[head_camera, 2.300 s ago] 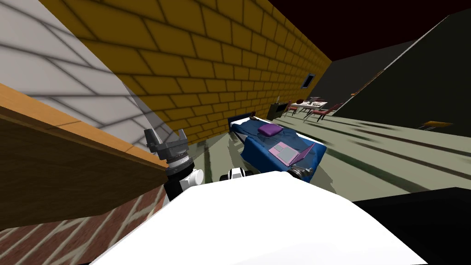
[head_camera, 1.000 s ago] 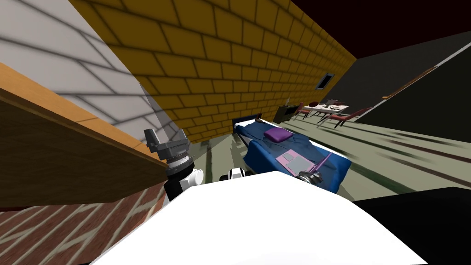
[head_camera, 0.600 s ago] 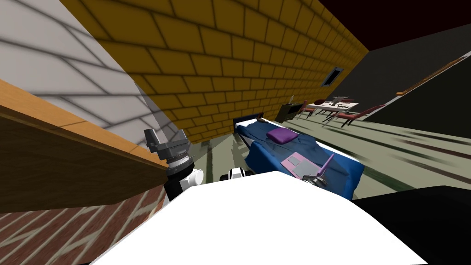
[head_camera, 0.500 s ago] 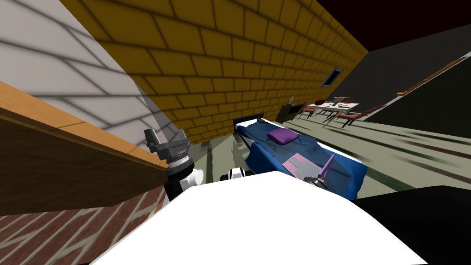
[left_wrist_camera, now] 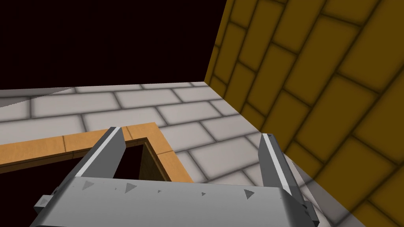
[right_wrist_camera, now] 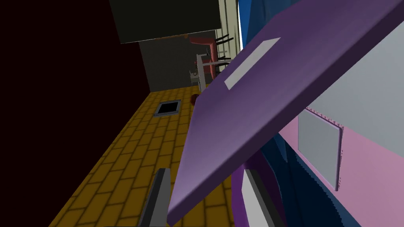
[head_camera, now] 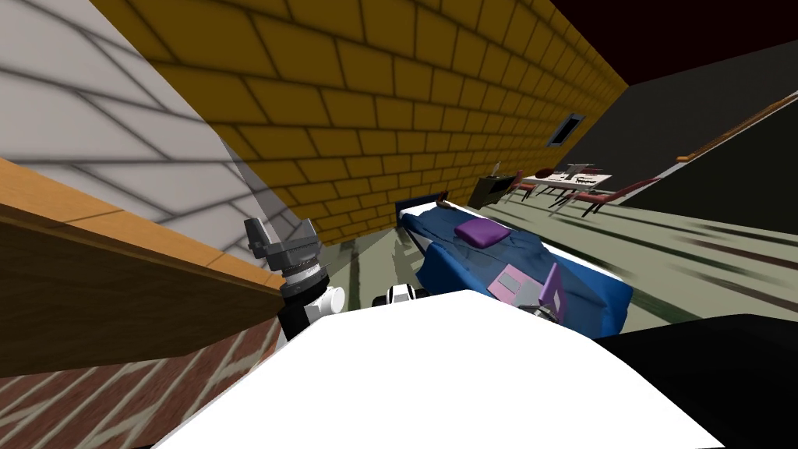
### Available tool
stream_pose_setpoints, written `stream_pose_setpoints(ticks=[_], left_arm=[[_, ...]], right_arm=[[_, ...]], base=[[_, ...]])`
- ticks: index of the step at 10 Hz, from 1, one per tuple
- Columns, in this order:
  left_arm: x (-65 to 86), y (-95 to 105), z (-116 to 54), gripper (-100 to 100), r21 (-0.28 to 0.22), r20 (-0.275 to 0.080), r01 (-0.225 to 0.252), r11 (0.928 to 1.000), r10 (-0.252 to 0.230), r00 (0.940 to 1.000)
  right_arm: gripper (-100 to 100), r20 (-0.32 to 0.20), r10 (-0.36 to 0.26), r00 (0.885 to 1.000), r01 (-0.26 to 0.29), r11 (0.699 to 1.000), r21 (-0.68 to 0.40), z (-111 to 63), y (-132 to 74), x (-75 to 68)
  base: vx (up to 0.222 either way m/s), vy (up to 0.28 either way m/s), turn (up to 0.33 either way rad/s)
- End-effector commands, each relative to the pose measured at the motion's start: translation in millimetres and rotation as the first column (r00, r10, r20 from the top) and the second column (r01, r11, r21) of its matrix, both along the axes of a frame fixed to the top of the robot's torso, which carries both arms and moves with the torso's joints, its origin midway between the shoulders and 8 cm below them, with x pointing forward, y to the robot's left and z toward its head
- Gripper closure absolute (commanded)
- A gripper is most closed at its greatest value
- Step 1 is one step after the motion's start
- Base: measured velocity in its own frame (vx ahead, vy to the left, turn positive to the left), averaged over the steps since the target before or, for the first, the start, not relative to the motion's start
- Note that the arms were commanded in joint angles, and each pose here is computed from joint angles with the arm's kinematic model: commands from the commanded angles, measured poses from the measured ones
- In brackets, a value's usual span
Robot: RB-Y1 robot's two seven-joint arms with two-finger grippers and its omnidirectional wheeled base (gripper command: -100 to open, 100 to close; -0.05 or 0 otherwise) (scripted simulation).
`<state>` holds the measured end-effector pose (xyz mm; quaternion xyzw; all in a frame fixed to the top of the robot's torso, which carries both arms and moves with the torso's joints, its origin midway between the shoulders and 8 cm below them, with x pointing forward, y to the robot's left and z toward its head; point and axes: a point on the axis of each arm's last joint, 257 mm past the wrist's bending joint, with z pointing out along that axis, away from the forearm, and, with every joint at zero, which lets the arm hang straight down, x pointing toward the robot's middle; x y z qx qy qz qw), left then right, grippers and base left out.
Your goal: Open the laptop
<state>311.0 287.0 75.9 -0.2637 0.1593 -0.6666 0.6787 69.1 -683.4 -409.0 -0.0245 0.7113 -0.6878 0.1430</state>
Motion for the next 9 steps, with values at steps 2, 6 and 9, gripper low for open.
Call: stream_pose_setpoints(ticks=[2, 6, 9], left_arm=[[0.0, 0.0, 0.0, 0, 0.0, 0.0, 0.0, 1.0, 0.0, 1.0], [0.0, 0.0, 0.0, 0, 0.0, 0.0, 0.0, 1.0, 0.0, 1.0], [0.0, 0.0, 0.0, 0, 0.0, 0.0, 0.0, 1.0, 0.0, 1.0]], right_arm=[[100, -0.097, -0.003, 0.995, 0.0, 0.999, -0.036, -10.8, 31.0, -11.3], [100, -0.172, -0.003, 0.985, -0.007, 0.998, -0.058, -19.7, 58.7, -18.6], [-100, -0.141, 0.007, 0.99, -0.017, 0.998, -0.067, -6.8, 37.8, -6.3]], base=[[0.079, -0.081, -0.018], [0.058, -0.062, -0.01], [0.034, 0.014, 0.014]])
